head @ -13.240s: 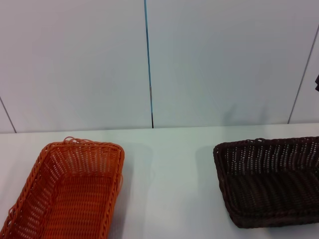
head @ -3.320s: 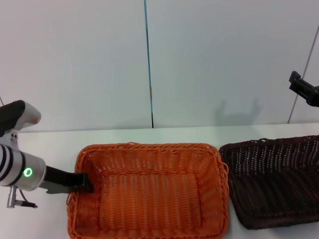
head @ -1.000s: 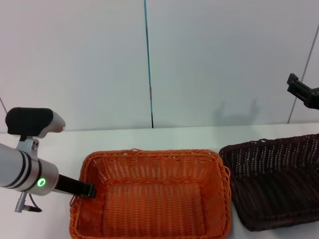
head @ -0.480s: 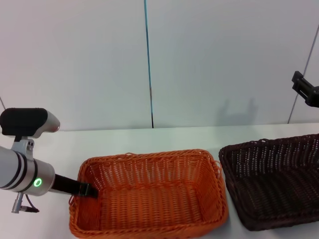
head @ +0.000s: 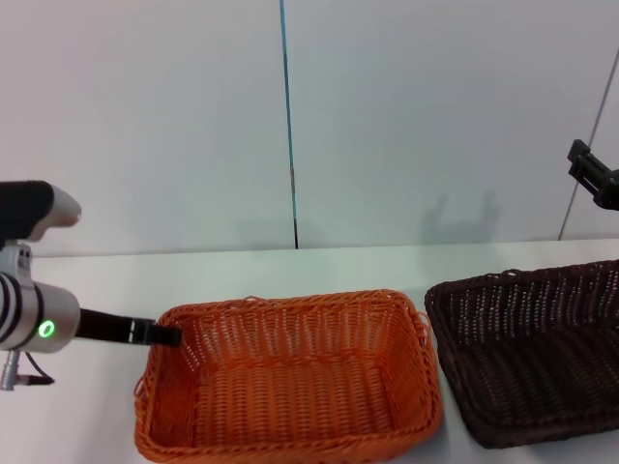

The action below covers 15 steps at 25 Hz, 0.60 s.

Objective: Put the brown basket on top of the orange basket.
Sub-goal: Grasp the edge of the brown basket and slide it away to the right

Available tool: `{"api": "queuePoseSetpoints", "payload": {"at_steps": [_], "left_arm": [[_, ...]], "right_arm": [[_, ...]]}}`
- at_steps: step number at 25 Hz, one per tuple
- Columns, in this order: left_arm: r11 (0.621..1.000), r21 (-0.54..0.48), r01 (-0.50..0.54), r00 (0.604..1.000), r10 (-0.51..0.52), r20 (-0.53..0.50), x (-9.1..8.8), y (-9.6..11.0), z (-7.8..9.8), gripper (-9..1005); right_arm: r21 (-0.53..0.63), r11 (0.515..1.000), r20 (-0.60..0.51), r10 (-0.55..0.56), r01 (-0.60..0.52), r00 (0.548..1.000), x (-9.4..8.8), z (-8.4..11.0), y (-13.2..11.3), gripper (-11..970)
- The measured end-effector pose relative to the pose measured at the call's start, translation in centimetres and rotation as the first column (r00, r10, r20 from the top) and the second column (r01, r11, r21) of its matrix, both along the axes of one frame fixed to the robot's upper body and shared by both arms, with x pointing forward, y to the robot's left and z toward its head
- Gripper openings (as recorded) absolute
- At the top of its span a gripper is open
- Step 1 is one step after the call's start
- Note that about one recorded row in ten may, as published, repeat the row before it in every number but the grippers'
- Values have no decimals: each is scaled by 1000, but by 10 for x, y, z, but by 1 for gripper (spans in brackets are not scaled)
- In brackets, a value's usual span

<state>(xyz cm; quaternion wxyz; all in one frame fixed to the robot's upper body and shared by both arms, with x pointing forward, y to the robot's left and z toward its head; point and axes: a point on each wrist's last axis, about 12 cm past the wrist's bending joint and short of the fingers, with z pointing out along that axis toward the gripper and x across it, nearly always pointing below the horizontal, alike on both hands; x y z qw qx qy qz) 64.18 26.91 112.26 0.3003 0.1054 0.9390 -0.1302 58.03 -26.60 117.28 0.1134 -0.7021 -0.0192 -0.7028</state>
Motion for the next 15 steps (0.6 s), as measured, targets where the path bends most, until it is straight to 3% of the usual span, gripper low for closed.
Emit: {"api": "queuePoseSetpoints", "payload": {"at_steps": [11, 15], "left_arm": [[994, -6, -105, 976, 104, 193, -19, 21, 25, 935], [989, -9, -148, 962, 146, 230, -27, 32, 31, 935]], "right_arm": [[4, 1000, 1, -4, 4, 1000, -5, 3, -1, 695], [7, 1000, 12, -5, 5, 1000, -6, 6, -2, 728]]}}
